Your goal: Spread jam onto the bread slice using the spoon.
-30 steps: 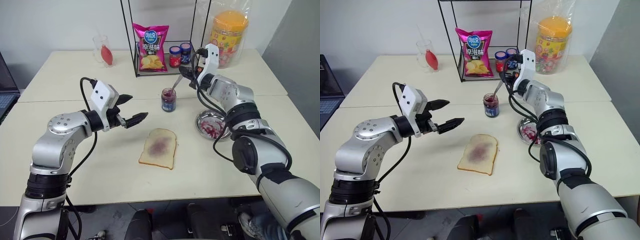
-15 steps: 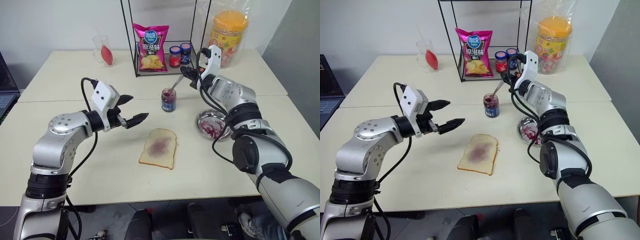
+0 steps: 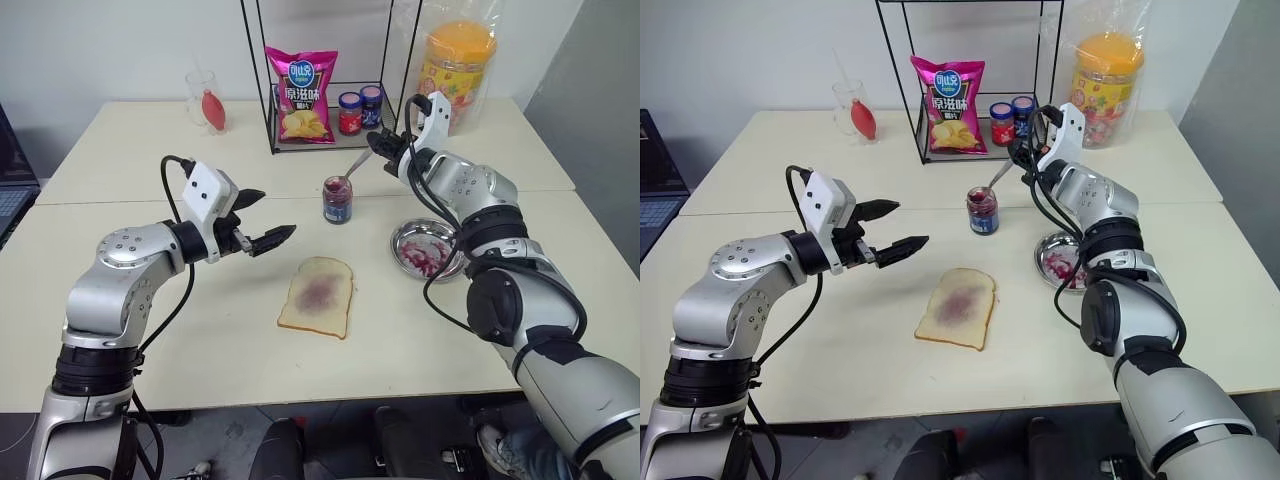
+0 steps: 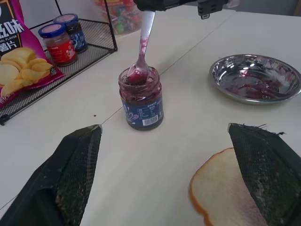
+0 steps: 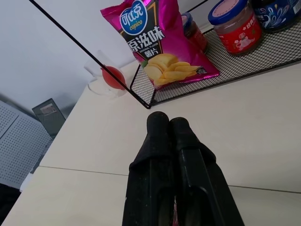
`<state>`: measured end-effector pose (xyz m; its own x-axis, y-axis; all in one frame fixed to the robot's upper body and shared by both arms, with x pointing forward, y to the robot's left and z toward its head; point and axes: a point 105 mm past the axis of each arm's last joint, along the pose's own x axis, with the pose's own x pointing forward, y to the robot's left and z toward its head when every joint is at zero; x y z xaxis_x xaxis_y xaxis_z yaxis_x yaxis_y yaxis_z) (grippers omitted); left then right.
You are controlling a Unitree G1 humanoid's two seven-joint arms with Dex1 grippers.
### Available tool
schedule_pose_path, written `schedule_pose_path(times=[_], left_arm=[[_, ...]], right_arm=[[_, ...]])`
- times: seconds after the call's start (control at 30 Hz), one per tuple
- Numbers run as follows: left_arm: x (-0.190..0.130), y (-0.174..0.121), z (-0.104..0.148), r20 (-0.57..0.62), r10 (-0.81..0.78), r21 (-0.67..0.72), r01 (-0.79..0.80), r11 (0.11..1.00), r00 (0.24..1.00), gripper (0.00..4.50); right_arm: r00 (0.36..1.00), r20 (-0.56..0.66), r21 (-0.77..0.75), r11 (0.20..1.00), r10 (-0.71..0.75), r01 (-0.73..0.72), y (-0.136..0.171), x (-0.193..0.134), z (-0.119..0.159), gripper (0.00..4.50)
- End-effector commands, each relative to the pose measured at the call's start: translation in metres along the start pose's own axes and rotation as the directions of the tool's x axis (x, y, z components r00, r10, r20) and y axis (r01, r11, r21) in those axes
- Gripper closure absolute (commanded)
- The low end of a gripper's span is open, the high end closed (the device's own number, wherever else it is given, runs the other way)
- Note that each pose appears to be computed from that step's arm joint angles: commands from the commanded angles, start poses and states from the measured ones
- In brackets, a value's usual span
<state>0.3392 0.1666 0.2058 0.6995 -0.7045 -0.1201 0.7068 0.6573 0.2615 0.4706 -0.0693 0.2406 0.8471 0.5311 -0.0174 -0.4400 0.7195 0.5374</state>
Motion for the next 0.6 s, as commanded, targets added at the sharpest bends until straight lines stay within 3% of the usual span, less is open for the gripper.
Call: schedule_pose_path(times=[0.03, 0.6], left_arm=[[0.0004, 0.001, 0.0156, 0.047, 0.0, 0.049, -0.002, 0.999, 0.999, 0.0], [0.0037, -0.0002, 0.0157, 0.053, -0.006, 0.052, 0.003, 0.999, 0.999, 0.0]], right_arm=[[0.996, 0.073, -0.031, 0.999, 0.045, -0.043, 0.0134, -0.0036, 0.0249, 4.48], [0.995, 0.092, 0.034, 0.999, 0.028, -0.031, 0.0075, -0.0063, 0.0286, 4.48]])
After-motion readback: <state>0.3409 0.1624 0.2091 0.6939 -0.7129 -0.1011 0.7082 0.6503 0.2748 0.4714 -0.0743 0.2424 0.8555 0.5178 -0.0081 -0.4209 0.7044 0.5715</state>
